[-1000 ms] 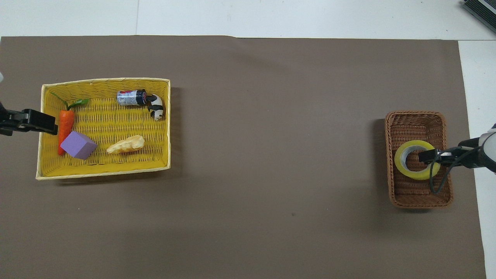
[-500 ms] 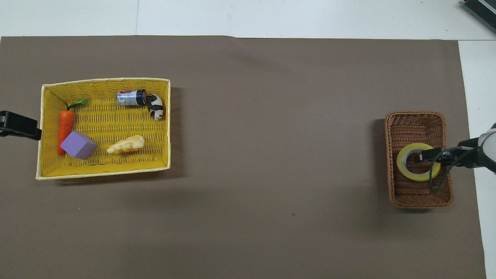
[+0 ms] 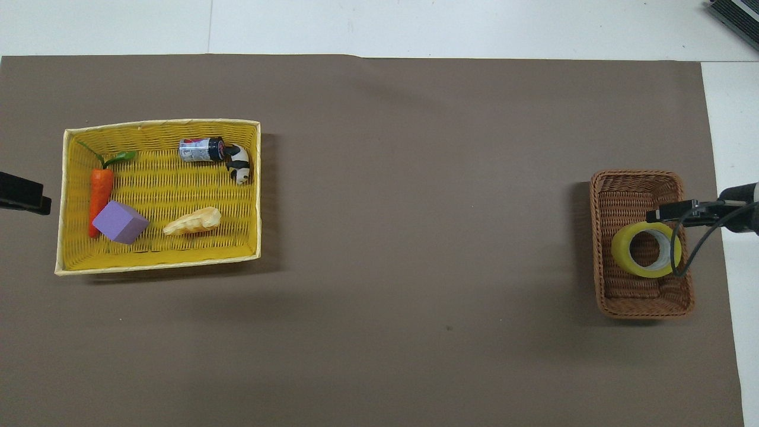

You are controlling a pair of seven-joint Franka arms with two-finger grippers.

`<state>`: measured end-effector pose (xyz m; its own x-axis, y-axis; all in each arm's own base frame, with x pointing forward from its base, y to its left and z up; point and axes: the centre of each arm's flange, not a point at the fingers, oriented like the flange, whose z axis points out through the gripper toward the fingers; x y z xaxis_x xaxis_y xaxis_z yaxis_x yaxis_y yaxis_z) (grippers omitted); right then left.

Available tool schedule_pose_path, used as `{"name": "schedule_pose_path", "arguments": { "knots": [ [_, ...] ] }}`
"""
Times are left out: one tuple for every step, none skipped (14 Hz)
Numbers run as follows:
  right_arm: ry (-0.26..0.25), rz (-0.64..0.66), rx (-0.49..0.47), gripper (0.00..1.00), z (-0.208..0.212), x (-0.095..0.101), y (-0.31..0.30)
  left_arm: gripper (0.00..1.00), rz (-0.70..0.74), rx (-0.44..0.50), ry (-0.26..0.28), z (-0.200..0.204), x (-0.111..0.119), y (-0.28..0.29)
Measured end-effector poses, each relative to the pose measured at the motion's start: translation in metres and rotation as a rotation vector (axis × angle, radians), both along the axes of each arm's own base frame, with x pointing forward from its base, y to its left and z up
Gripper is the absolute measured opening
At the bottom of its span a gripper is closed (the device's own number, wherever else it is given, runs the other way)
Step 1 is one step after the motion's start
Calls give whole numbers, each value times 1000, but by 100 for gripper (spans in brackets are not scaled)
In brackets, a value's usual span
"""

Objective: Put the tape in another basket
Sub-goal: 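Raise the right gripper away from the tape in the wicker basket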

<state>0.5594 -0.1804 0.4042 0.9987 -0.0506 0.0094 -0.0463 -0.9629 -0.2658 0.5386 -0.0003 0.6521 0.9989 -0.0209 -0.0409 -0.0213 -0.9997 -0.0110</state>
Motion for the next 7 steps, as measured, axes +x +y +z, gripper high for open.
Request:
{"name": "schedule_pose_path", "arguments": {
  "knots": [
    [-15, 23, -32, 100, 13, 8, 8, 100, 0, 0, 0, 0, 0, 0],
    [-24, 40, -71, 100, 25, 14, 16, 100, 0, 0, 0, 0, 0, 0],
    [-33, 49, -112, 100, 38, 20, 27, 100, 0, 0, 0, 0, 0, 0],
    [-42, 50, -147, 100, 53, 25, 42, 100, 0, 0, 0, 0, 0, 0],
    [-44, 39, -170, 100, 67, 26, 62, 100, 0, 0, 0, 0, 0, 0],
    [-36, 19, -185, 100, 82, 25, 83, 100, 0, 0, 0, 0, 0, 0],
    [-27, -2, -200, 100, 96, 21, 105, 100, 0, 0, 0, 0, 0, 0]
  ]
}}
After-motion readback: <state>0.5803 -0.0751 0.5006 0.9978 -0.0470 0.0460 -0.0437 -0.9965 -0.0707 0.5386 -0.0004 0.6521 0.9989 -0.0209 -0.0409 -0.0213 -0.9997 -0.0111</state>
